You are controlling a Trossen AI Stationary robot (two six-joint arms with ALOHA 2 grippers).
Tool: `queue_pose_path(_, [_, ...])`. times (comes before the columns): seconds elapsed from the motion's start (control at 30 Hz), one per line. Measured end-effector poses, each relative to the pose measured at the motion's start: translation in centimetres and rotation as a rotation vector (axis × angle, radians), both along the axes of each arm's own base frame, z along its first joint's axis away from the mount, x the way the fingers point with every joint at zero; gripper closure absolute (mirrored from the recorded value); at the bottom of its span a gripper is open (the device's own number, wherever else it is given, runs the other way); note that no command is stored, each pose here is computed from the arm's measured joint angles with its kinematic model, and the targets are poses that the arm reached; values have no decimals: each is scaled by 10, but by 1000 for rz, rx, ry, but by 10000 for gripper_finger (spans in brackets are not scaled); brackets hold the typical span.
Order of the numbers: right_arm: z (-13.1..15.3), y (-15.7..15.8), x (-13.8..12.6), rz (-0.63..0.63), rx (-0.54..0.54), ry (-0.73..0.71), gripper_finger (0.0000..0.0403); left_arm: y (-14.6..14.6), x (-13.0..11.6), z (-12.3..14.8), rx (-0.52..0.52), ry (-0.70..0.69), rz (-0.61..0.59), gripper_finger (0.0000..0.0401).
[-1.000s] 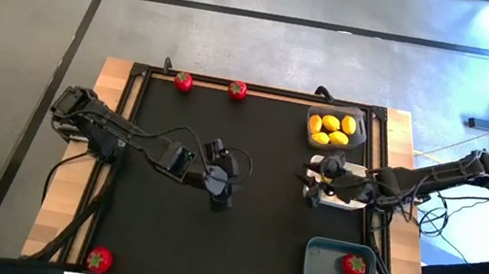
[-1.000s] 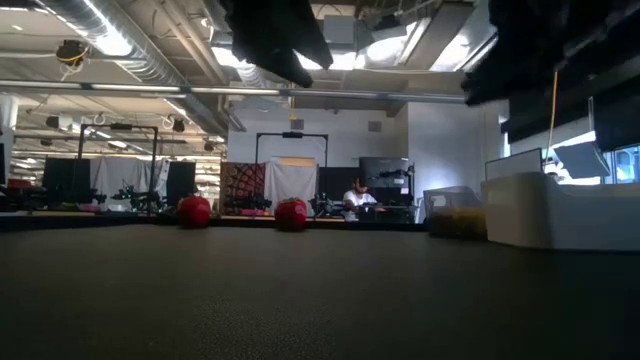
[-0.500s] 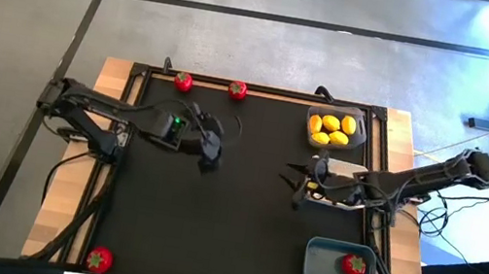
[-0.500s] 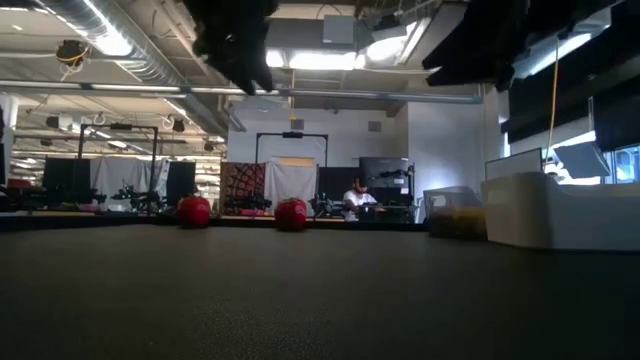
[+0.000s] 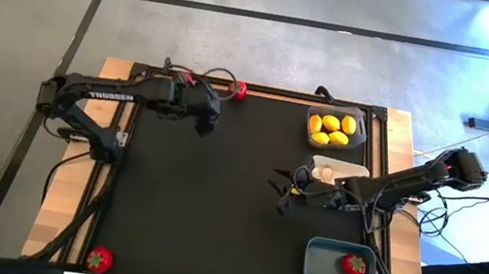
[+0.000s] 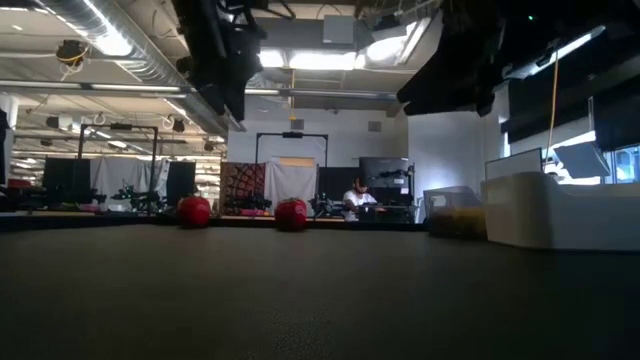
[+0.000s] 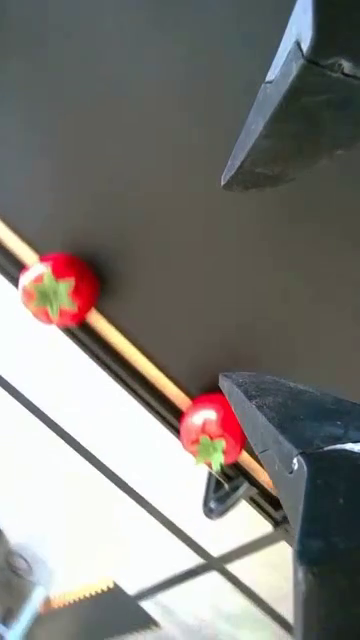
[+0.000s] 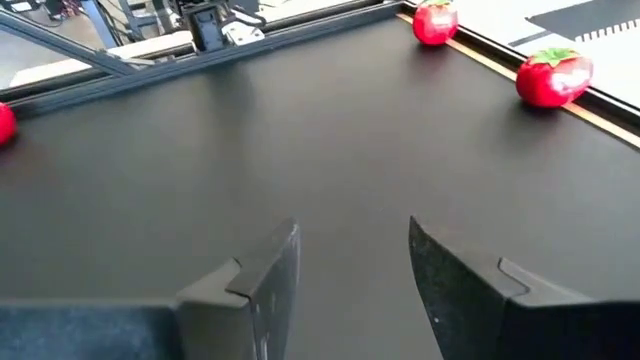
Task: Sort produce into baskets
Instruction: Put the tomato into the the blue bin
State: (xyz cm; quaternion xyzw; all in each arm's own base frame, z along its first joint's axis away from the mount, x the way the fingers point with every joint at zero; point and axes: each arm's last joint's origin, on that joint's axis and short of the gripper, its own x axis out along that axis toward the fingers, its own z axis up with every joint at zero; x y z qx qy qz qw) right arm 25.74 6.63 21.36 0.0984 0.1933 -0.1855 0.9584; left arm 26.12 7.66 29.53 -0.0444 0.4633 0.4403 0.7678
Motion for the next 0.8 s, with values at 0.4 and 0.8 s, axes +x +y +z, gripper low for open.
queue_pose_path(0.4, [-1, 2, 1, 47, 60, 4, 214, 39, -14, 0, 0, -8, 149, 95])
queue_pose_path(0.8, [-2, 3, 1, 86, 102, 10, 214, 70, -28, 1, -2, -13, 244, 95])
